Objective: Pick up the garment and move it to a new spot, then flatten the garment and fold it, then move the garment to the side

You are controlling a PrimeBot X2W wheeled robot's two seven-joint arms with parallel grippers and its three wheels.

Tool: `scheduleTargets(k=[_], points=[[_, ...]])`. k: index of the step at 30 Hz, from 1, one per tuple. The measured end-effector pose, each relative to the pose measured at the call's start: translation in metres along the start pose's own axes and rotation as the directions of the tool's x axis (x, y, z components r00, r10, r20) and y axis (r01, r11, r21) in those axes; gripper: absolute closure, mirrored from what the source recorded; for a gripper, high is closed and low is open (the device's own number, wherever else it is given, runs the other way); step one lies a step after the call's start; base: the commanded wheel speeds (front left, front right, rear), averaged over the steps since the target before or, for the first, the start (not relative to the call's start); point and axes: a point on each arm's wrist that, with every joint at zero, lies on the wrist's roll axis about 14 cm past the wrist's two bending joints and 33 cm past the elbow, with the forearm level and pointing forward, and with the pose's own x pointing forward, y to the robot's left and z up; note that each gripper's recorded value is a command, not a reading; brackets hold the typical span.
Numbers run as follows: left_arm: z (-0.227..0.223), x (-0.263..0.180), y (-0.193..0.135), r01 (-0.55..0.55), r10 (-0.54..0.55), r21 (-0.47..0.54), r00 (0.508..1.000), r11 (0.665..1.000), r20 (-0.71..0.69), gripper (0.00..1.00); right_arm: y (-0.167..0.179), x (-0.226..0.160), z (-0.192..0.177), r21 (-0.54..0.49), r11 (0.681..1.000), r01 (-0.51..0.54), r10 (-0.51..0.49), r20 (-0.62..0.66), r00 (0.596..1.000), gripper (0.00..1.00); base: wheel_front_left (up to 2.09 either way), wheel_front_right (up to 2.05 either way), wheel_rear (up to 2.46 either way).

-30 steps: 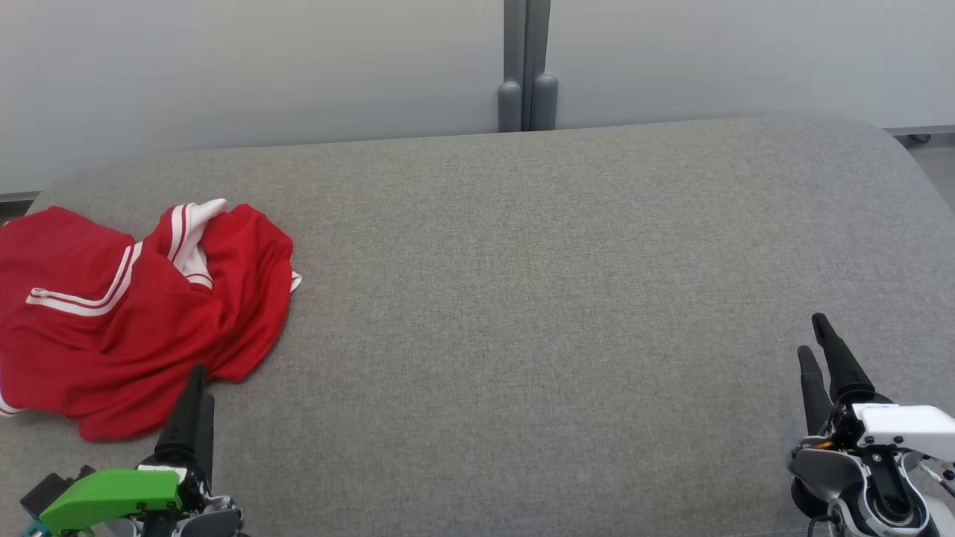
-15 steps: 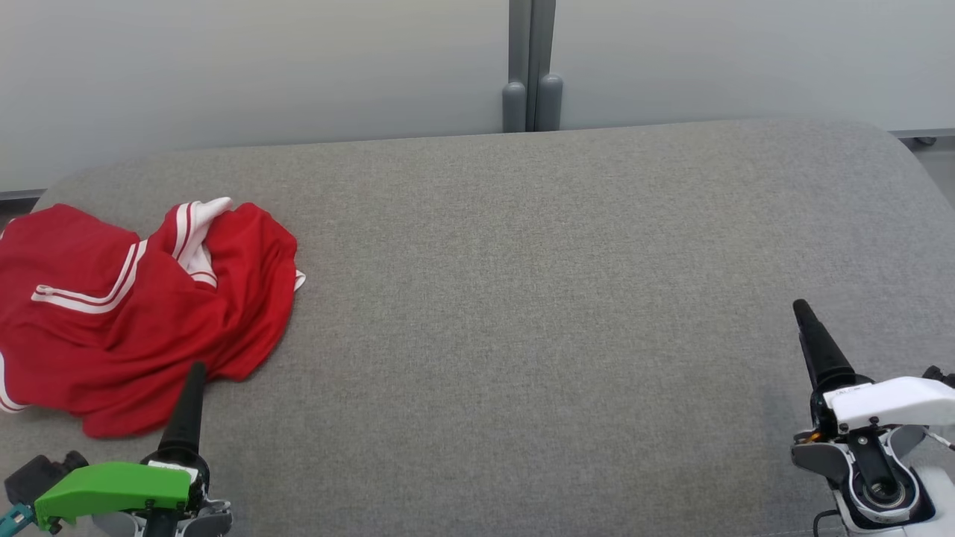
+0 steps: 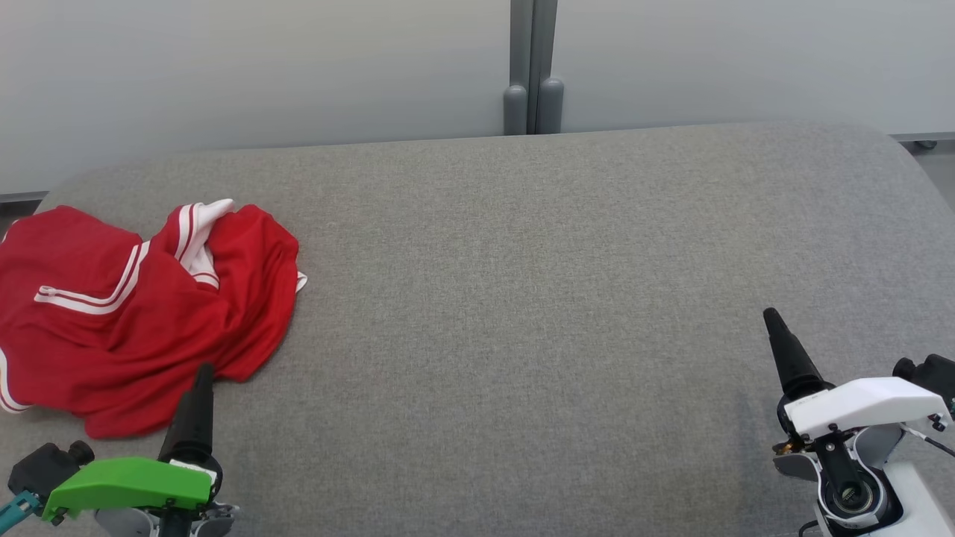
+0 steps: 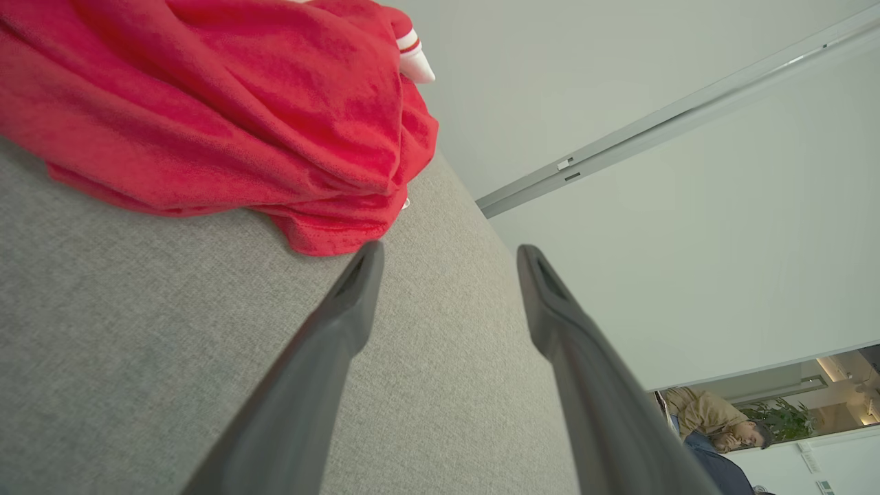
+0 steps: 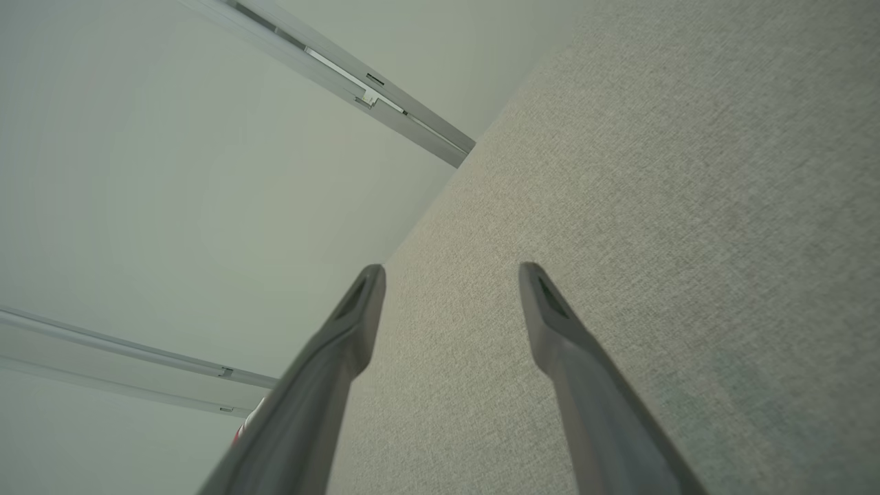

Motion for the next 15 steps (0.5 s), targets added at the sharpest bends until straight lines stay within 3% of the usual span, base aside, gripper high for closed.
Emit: scheduleTargets(k=[15], points=[[0.0015,-0.0027,-0.0001,0.005,-0.007,0.208,1.0,0.978,0.011,0.0,0.0035,-0.0015,0.0,-0.229,0.973,-0.003,0.006,0.014,1.0,0.0,0.0,0.0,0.0]])
